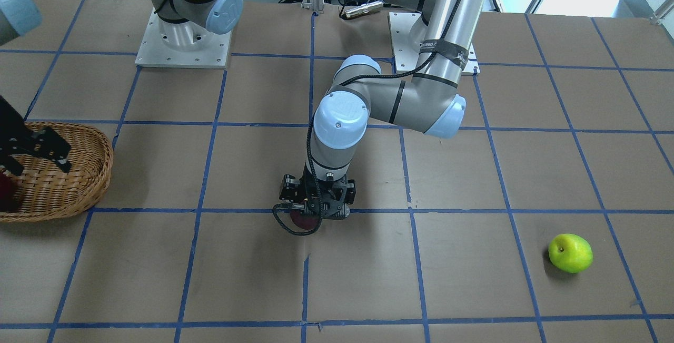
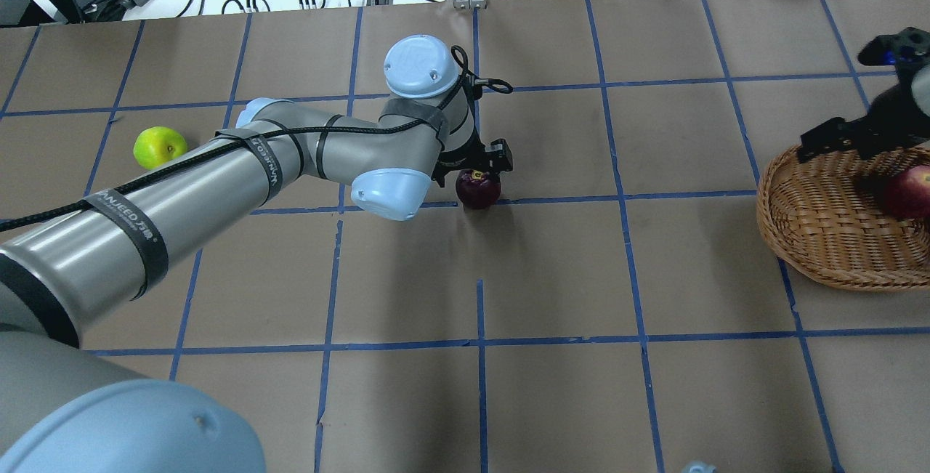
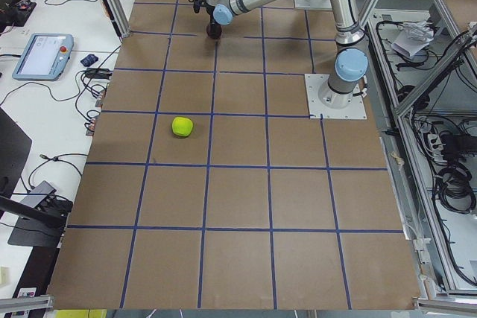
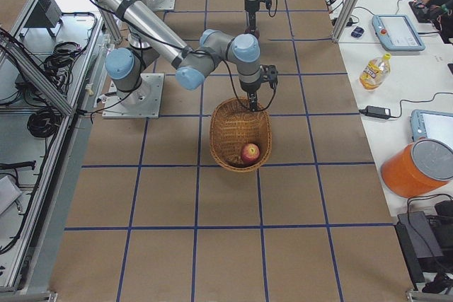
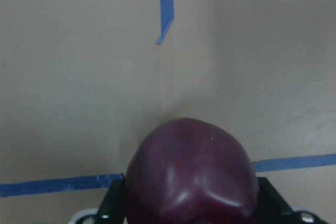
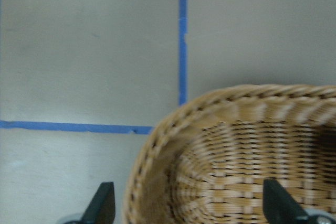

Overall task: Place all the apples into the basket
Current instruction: 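Release the purple apple at table center with the left gripper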

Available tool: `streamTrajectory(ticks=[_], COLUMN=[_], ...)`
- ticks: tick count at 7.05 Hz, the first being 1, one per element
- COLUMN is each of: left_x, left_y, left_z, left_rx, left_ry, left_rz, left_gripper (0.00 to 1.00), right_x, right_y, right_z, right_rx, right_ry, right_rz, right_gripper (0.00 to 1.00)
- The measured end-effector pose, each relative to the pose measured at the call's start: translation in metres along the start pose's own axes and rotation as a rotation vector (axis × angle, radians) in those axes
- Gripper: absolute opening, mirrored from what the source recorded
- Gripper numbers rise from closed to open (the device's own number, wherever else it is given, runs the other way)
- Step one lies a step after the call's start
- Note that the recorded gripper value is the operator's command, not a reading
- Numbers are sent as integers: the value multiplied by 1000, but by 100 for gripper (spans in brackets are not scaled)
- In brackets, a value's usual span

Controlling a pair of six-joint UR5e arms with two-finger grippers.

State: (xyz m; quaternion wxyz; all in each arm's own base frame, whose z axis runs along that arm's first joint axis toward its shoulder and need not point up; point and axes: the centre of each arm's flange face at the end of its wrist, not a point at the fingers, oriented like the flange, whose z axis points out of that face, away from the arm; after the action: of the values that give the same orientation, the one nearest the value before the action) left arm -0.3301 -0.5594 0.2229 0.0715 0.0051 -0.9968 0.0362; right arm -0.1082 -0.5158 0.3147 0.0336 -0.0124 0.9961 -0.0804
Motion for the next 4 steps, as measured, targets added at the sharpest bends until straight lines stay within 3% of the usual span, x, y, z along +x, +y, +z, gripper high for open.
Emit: streamTrajectory(ticks=[2, 4], left_x=[-57, -151], left_y=[-19, -35], left_z=[-43, -97], left_rx=[-20, -49], left_ry=[2, -10], left_rz=[-79, -94], left_gripper=[100, 100], right_x=[-110, -219], right_y=[-14, -11], right_z=[7, 11], right_rx=[-12, 4], right_ry=[7, 27], right_rz=[115, 203], right_gripper=[100, 100])
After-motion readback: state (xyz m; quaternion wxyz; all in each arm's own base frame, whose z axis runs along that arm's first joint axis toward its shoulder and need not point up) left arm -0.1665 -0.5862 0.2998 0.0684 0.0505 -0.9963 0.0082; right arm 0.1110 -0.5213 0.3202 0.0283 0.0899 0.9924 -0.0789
